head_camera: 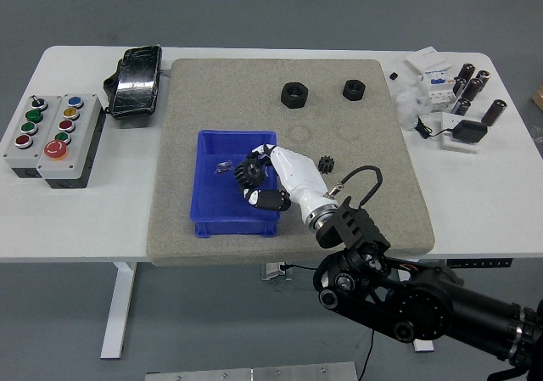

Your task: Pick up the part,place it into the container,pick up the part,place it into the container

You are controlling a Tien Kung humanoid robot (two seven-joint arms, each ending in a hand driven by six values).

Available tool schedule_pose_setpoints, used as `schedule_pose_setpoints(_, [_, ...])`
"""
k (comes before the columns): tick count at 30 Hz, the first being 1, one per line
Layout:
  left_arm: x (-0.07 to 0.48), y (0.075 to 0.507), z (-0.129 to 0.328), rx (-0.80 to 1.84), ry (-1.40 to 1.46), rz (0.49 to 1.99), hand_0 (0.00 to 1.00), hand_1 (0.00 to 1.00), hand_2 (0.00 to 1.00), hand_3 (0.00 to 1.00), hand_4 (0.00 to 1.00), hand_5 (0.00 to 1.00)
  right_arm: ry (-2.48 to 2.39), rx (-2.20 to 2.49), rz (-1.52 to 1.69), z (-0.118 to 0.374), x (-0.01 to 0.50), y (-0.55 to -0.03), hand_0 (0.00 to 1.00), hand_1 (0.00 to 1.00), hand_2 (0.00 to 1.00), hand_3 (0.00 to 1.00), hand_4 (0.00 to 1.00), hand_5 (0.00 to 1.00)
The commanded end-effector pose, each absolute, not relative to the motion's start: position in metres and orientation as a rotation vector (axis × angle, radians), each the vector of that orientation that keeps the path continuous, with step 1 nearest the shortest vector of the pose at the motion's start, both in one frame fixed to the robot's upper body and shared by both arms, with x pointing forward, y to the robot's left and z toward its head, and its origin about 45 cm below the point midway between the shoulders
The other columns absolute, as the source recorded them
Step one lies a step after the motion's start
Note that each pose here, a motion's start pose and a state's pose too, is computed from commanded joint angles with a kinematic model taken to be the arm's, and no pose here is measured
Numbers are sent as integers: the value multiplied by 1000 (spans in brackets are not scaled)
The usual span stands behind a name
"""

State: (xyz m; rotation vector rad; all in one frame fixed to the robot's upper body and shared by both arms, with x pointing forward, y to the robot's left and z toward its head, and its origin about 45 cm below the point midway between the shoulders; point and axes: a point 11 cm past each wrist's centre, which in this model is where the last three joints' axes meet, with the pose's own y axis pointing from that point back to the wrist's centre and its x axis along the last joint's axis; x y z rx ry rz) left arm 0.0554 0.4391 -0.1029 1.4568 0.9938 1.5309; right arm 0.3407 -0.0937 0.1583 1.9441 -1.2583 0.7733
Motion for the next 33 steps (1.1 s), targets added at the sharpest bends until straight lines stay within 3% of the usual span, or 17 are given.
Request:
schedule_pose_setpoints(3, [56,439,-103,1455,992,1531,629,554,531,607,665,370,-1258,1941,779,159,341,-93,690,782,826,699,462,154])
schedule_pose_setpoints(4, [57,439,-103,1455,991,1531,629,553,531,607,665,369,-1261,1940,784,160,341,-93,719,813,853,747,666,159])
schedule_pose_setpoints(33, [53,440,-103,1469,998,1526,629,553,530,607,664,367,-1437,1804,937,198,361,-114,712,793,818,721,719,149])
